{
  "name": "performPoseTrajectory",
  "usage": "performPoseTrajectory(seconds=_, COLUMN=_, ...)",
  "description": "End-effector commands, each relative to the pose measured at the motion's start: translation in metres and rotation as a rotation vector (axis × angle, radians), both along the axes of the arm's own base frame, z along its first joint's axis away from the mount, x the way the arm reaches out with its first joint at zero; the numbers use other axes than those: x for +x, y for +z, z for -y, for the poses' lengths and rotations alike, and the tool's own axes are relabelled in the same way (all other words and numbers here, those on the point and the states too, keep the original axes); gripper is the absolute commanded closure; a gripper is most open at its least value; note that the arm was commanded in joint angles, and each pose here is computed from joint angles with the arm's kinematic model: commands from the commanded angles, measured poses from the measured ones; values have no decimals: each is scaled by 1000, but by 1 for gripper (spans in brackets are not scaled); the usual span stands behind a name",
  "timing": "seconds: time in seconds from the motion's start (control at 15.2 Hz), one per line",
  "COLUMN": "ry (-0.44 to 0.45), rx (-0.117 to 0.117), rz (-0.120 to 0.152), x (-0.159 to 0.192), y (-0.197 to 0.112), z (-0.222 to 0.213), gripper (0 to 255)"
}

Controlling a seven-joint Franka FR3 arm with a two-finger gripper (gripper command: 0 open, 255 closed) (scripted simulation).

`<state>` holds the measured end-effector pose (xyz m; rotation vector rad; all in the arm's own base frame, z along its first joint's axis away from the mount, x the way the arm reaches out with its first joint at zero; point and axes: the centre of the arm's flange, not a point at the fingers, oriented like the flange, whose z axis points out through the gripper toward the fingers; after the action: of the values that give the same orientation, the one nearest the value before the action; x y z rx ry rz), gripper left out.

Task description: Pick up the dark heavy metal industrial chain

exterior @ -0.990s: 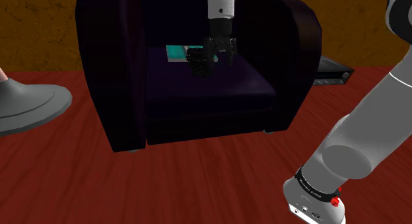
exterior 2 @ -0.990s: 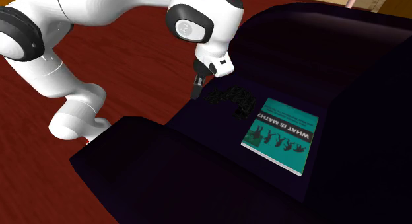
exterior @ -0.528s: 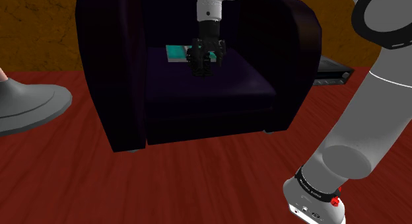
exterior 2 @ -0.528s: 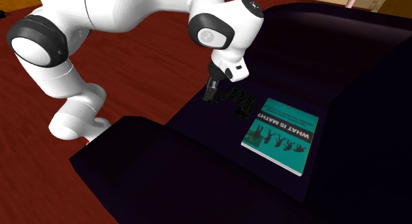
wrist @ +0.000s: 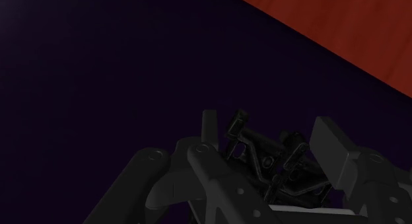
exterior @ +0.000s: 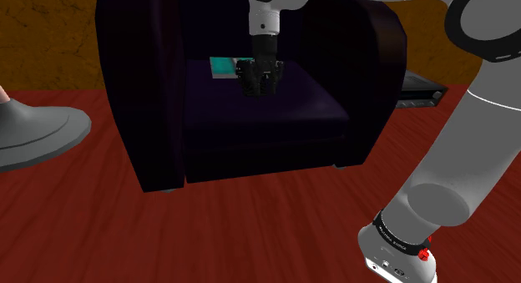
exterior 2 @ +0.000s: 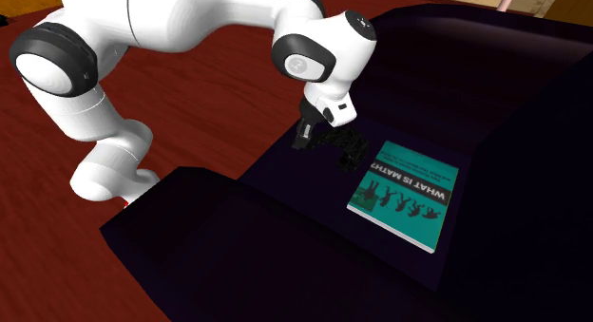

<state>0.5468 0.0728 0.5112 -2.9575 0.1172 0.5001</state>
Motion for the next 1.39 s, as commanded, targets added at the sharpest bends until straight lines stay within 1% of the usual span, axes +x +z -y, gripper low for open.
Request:
performPoseTrajectory(seconds=0.0, ry=0, rx=0, rz=-1, x=0, y=-1, z=0, gripper=255)
performPoseTrajectory(seconds=0.4, ry=0, rx=0, rz=-1, x=0, y=-2, z=-1, gripper=255)
performPoseTrajectory(seconds=1.32, ry=0, rx=0, rz=-1, x=0, y=72, z=-1, gripper=255)
